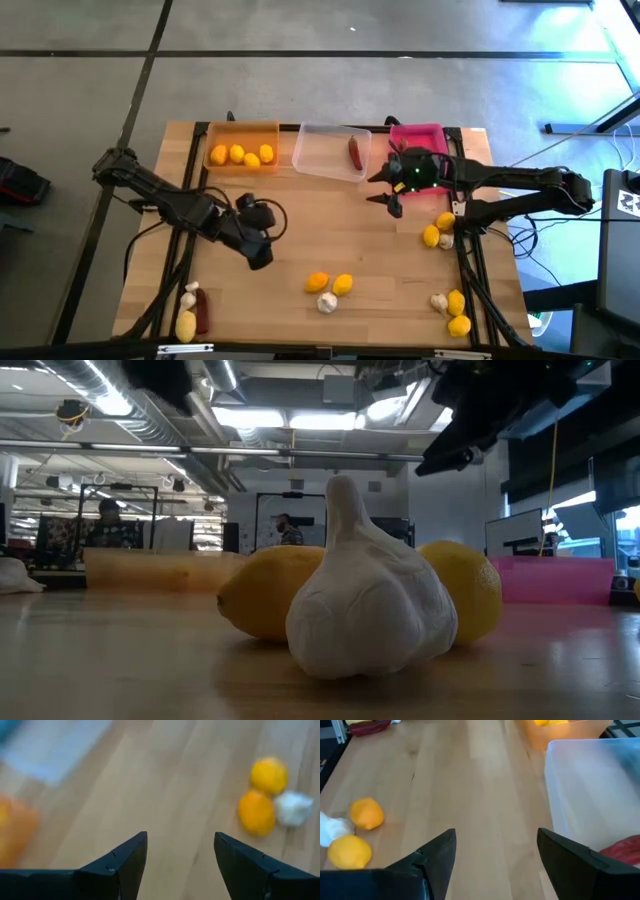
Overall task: Sort produce into baskets
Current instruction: Put the white garlic into the transparent bin
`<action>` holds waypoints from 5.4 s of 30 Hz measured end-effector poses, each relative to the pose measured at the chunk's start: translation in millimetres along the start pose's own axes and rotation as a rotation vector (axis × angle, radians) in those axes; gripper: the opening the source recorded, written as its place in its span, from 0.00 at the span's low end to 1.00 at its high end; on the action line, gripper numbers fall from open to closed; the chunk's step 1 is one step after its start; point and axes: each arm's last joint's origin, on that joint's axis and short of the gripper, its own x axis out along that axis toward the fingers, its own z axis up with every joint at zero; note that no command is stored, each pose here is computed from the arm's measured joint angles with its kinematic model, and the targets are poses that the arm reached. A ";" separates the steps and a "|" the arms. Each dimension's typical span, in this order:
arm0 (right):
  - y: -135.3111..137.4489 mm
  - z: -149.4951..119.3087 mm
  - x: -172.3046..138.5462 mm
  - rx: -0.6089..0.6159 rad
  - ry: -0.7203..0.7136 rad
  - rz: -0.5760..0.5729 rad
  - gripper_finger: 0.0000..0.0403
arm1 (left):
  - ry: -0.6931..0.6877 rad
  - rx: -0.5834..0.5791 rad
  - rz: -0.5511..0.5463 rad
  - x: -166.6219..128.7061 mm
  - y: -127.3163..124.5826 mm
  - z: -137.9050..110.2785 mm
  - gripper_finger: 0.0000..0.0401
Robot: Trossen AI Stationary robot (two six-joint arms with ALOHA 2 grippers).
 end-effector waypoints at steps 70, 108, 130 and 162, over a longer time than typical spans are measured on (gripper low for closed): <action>0.5 -6.1 0.2 -0.017 0.061 -0.019 0.67 | 1.308 -0.562 0.624 133.7 168.2 -79.3 0.56; 0.0 -6.7 0.2 -0.043 0.068 -0.034 0.67 | 1.391 -0.384 0.527 160.4 173.1 -94.1 0.27; 0.0 -6.6 0.2 -0.043 0.068 -0.036 0.67 | 1.285 -0.213 0.482 149.7 155.4 -79.5 0.06; -1.5 -1.6 0.1 -0.054 0.020 -0.083 0.67 | 1.074 -0.431 0.638 124.0 141.5 -52.3 0.52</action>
